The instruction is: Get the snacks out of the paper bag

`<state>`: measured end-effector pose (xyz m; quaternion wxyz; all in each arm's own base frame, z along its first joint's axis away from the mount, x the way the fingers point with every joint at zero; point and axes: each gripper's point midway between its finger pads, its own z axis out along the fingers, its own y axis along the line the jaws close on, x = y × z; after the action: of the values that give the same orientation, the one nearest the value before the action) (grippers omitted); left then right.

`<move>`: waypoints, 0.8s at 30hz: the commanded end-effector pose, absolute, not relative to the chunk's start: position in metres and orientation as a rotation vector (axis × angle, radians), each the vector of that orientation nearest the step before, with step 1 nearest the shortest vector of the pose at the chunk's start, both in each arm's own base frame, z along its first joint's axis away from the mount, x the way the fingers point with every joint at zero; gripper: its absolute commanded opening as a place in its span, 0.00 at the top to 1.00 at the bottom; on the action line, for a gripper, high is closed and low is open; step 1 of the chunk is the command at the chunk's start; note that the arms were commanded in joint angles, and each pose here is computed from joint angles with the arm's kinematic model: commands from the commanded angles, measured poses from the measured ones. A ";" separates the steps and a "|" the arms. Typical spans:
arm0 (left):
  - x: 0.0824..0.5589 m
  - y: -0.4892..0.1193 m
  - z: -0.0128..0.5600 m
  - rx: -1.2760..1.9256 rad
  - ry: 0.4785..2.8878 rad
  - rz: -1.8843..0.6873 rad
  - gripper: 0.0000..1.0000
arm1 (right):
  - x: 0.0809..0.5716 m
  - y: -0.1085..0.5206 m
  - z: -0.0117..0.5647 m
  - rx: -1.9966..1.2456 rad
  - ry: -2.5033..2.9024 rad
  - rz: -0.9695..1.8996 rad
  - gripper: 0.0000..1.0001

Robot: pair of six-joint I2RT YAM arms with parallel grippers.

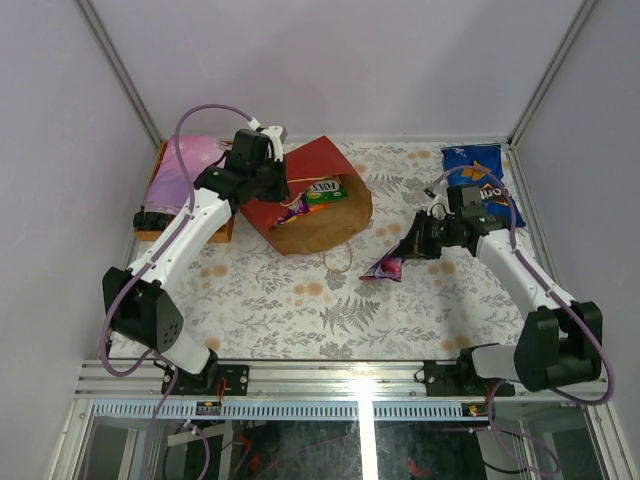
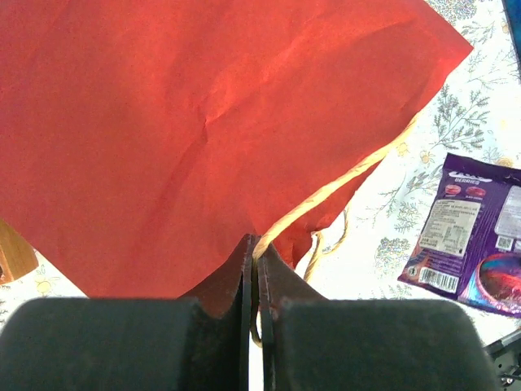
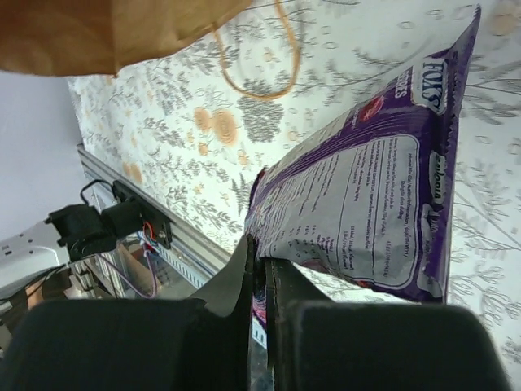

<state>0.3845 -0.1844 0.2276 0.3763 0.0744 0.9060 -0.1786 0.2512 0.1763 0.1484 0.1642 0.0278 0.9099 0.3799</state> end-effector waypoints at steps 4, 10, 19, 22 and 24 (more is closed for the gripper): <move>0.383 -0.175 0.234 0.191 2.290 -0.451 1.00 | 0.291 0.160 0.142 0.105 2.653 1.014 1.00; 0.385 -0.171 0.232 0.194 2.296 -0.451 1.00 | 0.342 0.131 0.133 0.052 2.744 0.671 0.96; 0.385 -0.169 0.228 0.188 2.307 -0.460 1.00 | 0.390 0.046 0.147 0.052 2.767 -0.074 0.00; 0.386 -0.169 0.225 0.184 2.314 -0.461 1.00 | 0.392 0.045 0.152 0.109 2.697 -0.066 0.01; 0.387 -0.168 0.224 0.183 2.317 -0.464 1.00 | 0.392 0.051 0.150 0.164 2.646 -0.003 0.01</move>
<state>0.3846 -0.1729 0.2224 0.3694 0.0658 0.9090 -0.1815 0.4002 0.0651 0.1409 0.2090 0.0312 0.9770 0.0287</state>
